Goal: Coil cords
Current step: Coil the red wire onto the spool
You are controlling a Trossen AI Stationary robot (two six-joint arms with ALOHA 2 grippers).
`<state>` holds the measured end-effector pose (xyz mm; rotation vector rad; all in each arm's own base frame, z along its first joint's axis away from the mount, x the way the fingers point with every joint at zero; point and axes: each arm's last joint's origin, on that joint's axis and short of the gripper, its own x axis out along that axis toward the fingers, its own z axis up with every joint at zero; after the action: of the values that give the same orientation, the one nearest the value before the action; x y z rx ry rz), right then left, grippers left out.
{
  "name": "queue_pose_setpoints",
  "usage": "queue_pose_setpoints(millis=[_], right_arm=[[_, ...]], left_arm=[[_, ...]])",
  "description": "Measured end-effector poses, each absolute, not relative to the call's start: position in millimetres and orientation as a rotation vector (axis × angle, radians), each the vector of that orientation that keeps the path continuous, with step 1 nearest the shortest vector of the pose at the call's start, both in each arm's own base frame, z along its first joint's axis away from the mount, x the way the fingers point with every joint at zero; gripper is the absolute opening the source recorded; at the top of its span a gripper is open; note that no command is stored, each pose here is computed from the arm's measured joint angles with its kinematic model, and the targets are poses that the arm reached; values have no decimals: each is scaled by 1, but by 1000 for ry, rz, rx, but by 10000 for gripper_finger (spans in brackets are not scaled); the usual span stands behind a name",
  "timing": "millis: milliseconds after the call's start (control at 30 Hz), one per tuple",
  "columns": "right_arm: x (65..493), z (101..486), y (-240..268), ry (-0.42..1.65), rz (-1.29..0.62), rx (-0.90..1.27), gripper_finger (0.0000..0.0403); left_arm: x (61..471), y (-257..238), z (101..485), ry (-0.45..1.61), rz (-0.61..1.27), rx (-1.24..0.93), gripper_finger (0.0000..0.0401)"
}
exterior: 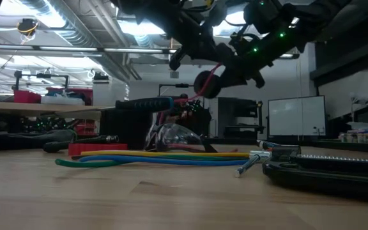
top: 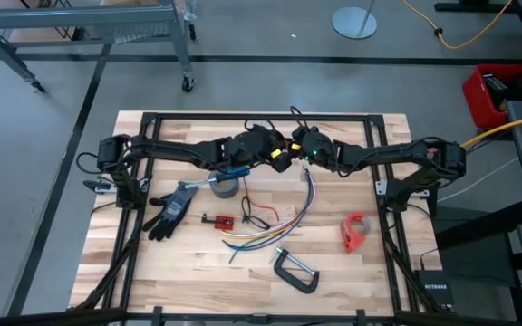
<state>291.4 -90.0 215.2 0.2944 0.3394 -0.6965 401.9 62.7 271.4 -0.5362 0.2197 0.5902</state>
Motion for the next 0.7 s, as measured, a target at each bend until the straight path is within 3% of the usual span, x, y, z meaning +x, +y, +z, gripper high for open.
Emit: queue_pose_setpoints(millis=[700], right_arm=[[288,224,-101,285,-641,326,1]], left_arm=[[399,34,260,349,637,-436,0]])
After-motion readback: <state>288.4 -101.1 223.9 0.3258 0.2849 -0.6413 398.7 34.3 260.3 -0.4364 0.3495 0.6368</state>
